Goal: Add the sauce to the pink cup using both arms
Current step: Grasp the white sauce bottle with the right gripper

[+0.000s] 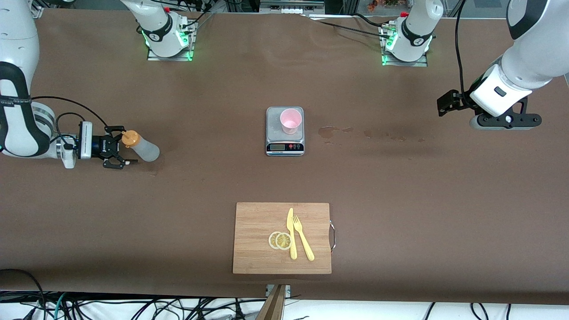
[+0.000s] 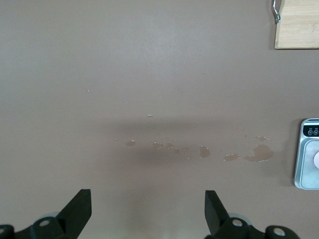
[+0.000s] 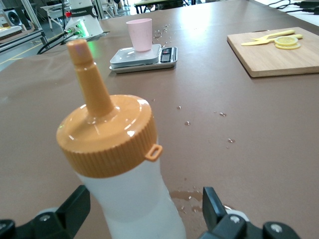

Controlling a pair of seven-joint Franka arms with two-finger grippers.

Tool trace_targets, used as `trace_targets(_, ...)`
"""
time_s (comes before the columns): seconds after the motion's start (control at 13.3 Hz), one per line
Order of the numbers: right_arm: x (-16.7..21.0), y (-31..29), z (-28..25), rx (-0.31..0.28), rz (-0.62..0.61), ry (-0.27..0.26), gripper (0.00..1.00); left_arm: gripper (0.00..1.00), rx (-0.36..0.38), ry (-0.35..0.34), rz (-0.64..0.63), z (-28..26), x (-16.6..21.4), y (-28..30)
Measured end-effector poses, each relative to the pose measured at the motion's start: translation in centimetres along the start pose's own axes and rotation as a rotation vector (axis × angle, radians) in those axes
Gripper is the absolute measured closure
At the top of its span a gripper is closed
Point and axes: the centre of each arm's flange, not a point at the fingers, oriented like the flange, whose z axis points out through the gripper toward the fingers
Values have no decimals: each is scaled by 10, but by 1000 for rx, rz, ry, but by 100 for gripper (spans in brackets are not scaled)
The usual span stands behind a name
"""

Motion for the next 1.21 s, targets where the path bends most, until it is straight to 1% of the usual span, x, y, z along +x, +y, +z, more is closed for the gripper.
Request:
trace_targets(0.15,2,2,7,11,-5,6,0,0,-1,0,-11,0,1,-6)
trace_targets(0.23,3,2,9,14,-7,6,2,0,-2,0,-15,0,1,-9)
trace_targets(0.3,3,3,10,16,-8,6,9,0,-3,3,-17,-1,2,-10)
trace_targets(0.38,3,3,11,17,-8,7,9,0,-4,9,-18,-4,2,-10)
trace_targets(0.45,5,4,13,18,-10,9,16,0,-5,14,-20,-6,2,-11)
trace_targets(0.6,7,5,16,18,-12,13,44,0,-6,22,-22,-10,3,-12)
trace_targets(0.68,7,6,17,18,-13,13,52,0,-7,27,-24,-12,3,-13)
trace_targets(0.83,8,6,17,17,-13,13,57,0,-9,34,-38,-15,4,-21)
trace_targets(0.91,8,6,17,16,-13,11,63,0,-10,35,-44,-16,5,-24)
trace_targets(0.98,9,7,16,14,-16,7,65,0,-11,36,-49,-16,5,-27)
trace_targets(1.06,12,11,15,5,-23,-7,65,0,-11,37,-51,-17,5,-28)
trace_targets(1.21,32,23,11,-23,-30,-59,65,0,-12,40,-53,-19,5,-30)
